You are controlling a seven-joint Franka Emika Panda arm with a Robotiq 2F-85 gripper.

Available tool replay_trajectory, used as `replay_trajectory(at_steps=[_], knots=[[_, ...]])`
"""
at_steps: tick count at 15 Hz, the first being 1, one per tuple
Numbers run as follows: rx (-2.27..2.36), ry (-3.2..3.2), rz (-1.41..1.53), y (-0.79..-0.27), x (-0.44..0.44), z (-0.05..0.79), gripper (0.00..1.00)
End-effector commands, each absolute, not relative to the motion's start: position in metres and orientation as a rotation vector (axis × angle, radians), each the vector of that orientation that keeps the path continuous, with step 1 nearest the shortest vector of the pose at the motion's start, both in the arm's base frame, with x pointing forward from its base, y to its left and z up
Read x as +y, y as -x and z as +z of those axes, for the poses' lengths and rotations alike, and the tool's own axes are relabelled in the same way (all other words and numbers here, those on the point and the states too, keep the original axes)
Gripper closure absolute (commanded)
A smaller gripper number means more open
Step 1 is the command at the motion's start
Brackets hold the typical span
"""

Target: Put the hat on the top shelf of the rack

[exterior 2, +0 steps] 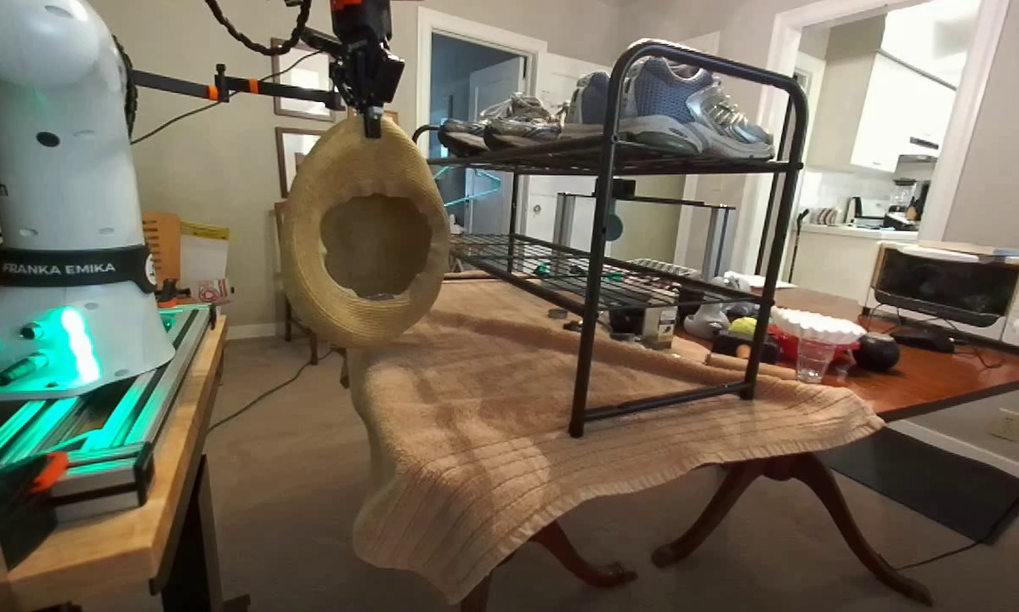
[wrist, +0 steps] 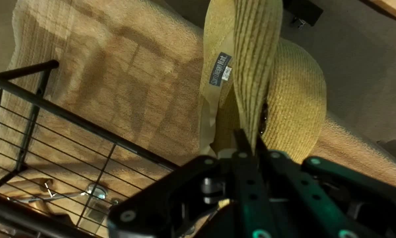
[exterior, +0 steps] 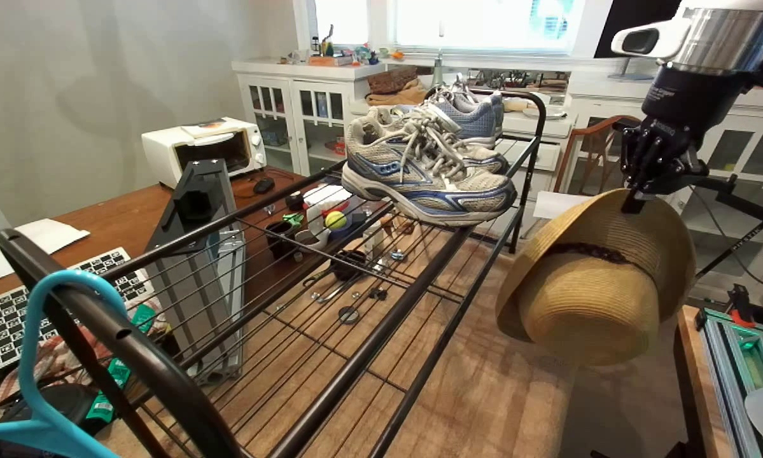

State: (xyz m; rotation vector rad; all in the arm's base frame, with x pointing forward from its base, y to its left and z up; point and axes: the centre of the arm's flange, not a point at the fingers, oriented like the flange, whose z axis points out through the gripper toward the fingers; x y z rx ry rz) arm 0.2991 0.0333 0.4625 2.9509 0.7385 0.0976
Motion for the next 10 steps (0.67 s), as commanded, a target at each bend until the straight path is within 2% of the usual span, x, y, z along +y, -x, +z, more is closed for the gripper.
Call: replay_trajectory(at_steps=[1, 10], knots=[[0.874, -2.932, 0.121, -0.277, 0.059, 0.47, 0.99], [1.01, -2.873, 0.325, -0.297, 0.119, 0.497, 0.99]])
